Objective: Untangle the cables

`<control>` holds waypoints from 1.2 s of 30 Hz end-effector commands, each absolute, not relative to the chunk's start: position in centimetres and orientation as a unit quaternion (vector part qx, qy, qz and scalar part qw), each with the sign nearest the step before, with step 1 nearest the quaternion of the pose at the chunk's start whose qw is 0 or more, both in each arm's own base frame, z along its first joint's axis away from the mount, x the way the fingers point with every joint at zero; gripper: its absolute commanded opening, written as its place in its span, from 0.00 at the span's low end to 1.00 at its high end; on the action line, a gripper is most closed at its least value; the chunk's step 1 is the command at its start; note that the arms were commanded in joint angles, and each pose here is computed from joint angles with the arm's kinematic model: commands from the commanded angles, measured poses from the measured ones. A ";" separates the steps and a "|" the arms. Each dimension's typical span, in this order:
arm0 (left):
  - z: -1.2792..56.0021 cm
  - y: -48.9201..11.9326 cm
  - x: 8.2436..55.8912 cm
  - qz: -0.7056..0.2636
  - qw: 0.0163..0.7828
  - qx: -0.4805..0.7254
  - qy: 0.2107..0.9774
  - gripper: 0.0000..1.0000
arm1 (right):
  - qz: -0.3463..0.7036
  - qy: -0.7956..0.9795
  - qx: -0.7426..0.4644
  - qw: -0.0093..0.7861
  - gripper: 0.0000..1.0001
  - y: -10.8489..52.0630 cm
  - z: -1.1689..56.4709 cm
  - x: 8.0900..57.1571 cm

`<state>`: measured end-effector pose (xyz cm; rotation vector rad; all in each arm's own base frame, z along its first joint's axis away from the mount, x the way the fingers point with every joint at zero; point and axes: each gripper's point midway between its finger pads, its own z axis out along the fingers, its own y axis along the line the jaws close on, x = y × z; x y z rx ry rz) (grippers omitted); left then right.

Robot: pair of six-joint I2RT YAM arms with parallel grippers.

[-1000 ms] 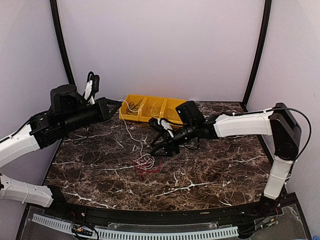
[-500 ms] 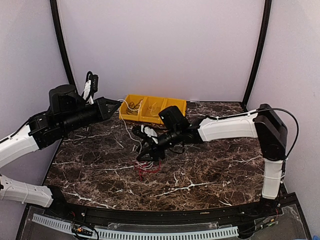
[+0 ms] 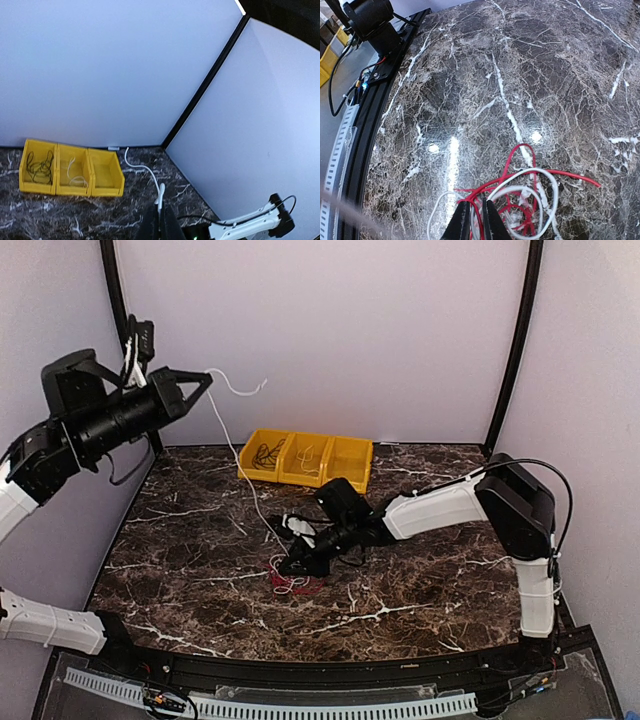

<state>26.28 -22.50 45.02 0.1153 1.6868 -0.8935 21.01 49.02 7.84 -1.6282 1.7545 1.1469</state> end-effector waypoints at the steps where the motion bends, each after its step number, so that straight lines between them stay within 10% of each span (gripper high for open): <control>1: 55.1 -19.3 24.0 -0.377 0.655 0.056 0.653 0.00 | 0.418 0.645 -0.595 0.236 0.09 48.8 6.5 20.5; 11: 55.0 -18.1 24.4 -0.347 0.671 0.039 0.654 0.00 | 0.400 0.655 -0.599 0.228 0.02 48.1 5.2 20.5; 20: 64.6 -14.5 22.1 -0.313 0.738 0.040 0.596 0.00 | 0.367 0.674 -0.607 0.206 0.26 46.8 2.6 20.5; 36: 53.9 -18.6 25.9 -0.304 0.672 0.048 0.674 0.00 | 0.352 0.672 -0.611 0.226 0.30 42.9 6.7 22.5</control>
